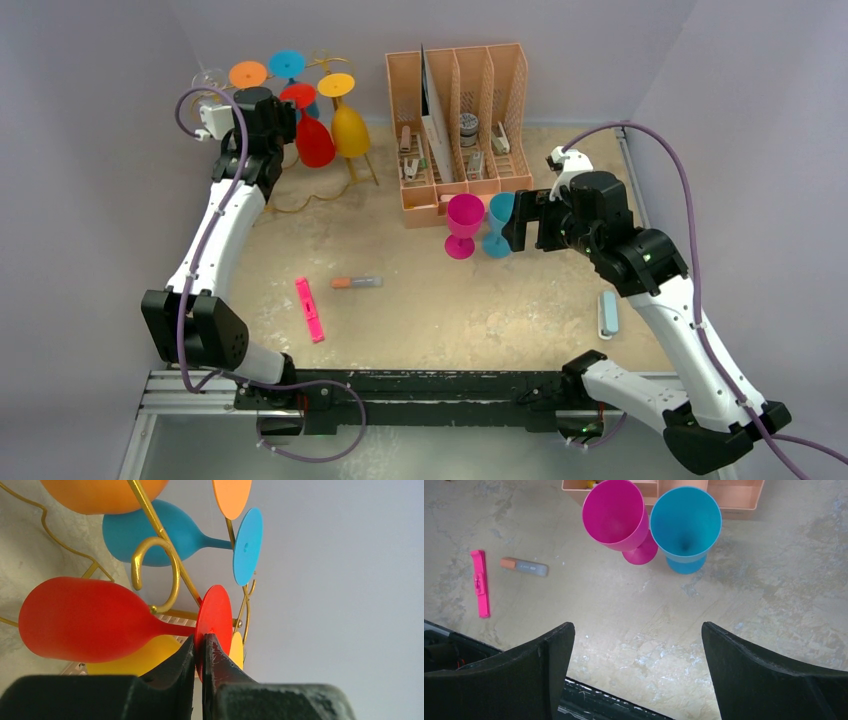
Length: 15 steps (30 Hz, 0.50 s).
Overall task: Take the wine glass off the wine glass rack
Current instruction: Pick up the wine glass from the wine rack.
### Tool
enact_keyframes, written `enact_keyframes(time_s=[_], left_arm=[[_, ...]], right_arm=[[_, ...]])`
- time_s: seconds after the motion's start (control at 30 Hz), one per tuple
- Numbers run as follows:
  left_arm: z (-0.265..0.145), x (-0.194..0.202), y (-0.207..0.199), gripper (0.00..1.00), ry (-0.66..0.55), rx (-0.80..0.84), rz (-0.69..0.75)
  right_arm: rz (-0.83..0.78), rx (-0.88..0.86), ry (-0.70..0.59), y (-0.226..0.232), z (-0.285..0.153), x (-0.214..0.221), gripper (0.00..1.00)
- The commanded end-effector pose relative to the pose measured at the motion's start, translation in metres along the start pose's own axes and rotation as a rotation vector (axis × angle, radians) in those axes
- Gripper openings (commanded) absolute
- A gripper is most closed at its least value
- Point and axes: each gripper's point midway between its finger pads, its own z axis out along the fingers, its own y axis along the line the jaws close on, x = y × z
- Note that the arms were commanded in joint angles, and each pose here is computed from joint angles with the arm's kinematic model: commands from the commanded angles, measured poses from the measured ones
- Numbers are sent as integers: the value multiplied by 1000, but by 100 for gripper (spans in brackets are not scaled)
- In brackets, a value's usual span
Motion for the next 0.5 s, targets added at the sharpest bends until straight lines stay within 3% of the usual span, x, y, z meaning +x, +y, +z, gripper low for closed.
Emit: enact_keyframes(time_s=[0.0,0.37,0.47], left_arm=[[-3,1,-7,2,7,30,-38],[-16,-5,-11,0,-3,42,-60],[-19,-8,-8,6,-13,34,-60]], right_arm=[[0,-3,-41,1,-7,-11,99],[3,-12,-44,3,-9,-12,99],[5,-13,-43,3,-9,-12,99]])
